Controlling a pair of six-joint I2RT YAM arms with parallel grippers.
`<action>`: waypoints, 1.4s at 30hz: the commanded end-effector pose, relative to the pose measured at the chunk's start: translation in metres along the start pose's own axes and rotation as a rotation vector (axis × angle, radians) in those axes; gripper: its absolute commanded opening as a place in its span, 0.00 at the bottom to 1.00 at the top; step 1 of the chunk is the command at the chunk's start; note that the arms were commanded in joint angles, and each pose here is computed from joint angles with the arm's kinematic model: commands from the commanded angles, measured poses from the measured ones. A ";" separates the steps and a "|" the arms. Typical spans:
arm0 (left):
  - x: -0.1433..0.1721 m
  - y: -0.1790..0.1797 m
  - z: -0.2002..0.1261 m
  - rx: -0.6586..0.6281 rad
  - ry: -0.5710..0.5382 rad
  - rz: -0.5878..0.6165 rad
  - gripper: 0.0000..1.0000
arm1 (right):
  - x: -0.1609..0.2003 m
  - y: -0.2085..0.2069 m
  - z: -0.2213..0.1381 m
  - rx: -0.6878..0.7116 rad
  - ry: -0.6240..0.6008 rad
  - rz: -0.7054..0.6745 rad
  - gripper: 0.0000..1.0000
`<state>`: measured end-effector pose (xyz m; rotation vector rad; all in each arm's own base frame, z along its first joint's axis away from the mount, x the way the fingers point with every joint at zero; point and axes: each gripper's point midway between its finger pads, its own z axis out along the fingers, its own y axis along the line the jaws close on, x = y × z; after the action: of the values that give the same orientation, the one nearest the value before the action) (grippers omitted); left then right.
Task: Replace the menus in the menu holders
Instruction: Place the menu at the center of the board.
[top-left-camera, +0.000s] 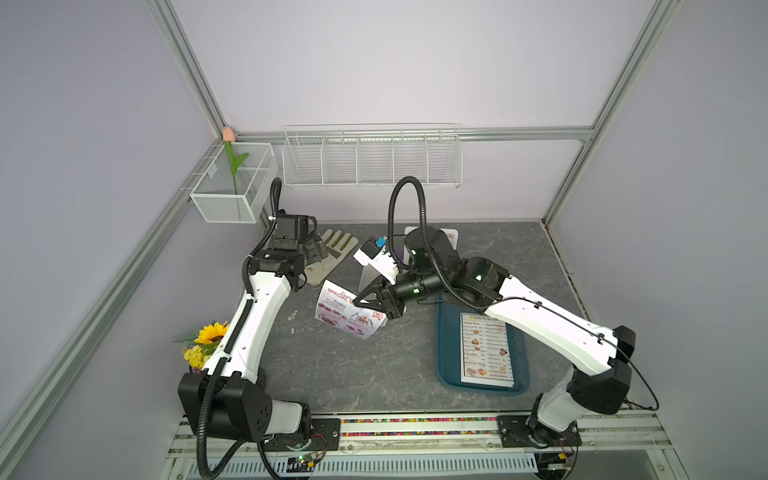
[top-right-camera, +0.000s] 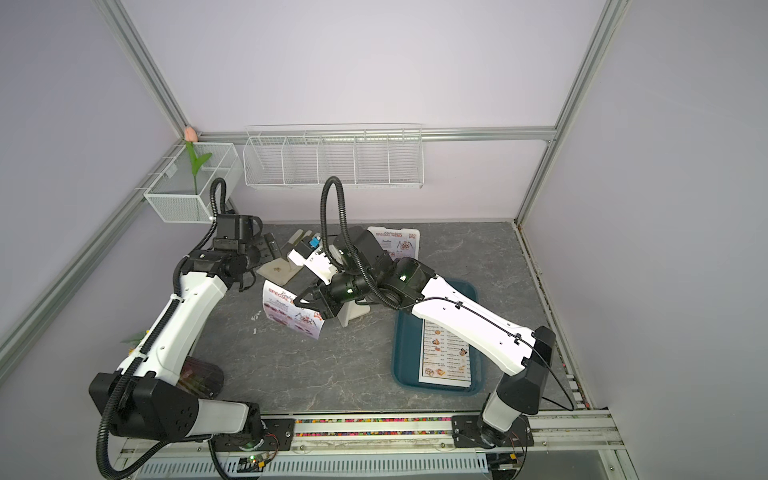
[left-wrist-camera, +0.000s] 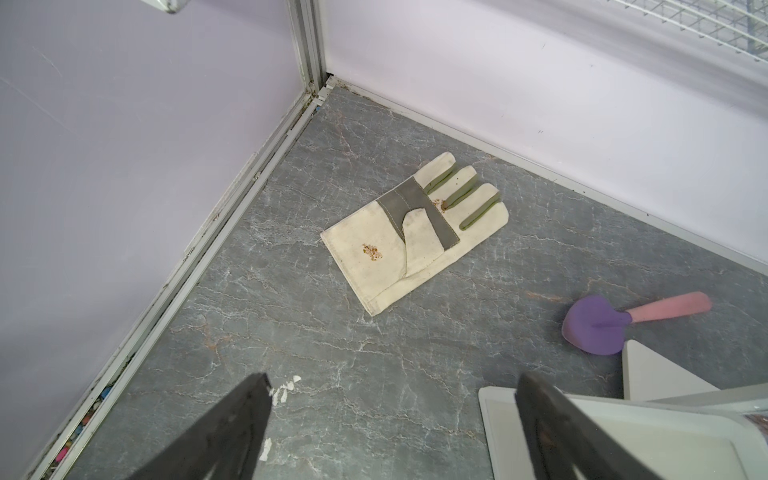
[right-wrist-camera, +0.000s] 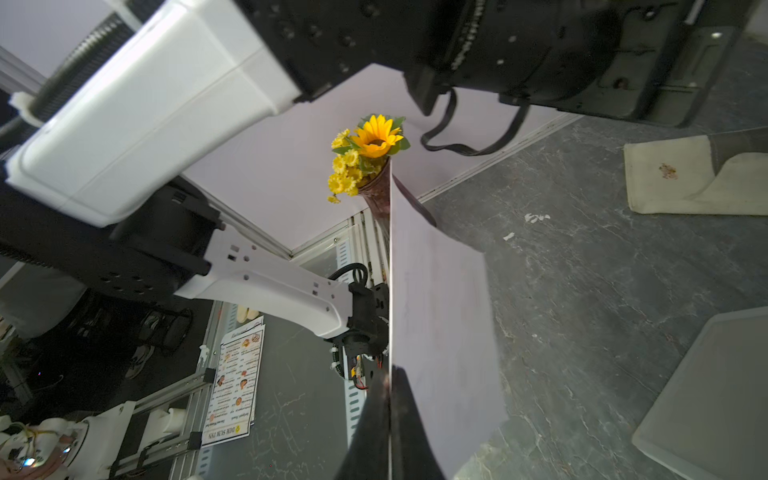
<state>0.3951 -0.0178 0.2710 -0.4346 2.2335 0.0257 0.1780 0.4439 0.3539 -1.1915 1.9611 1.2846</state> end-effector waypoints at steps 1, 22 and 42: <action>0.005 0.010 -0.008 -0.023 0.002 -0.015 0.95 | 0.040 -0.053 0.040 0.065 0.141 -0.035 0.06; 0.002 0.038 -0.009 -0.119 -0.020 -0.040 0.95 | 0.099 -0.199 0.166 0.480 0.278 -0.534 0.40; 0.062 -0.003 0.002 0.048 0.120 0.035 0.92 | 0.050 -0.178 -0.042 0.749 0.043 0.055 0.78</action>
<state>0.3645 -0.0296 0.2177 -0.3814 2.3757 0.0076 0.3107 0.3881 0.3151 -0.8915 1.9557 0.5260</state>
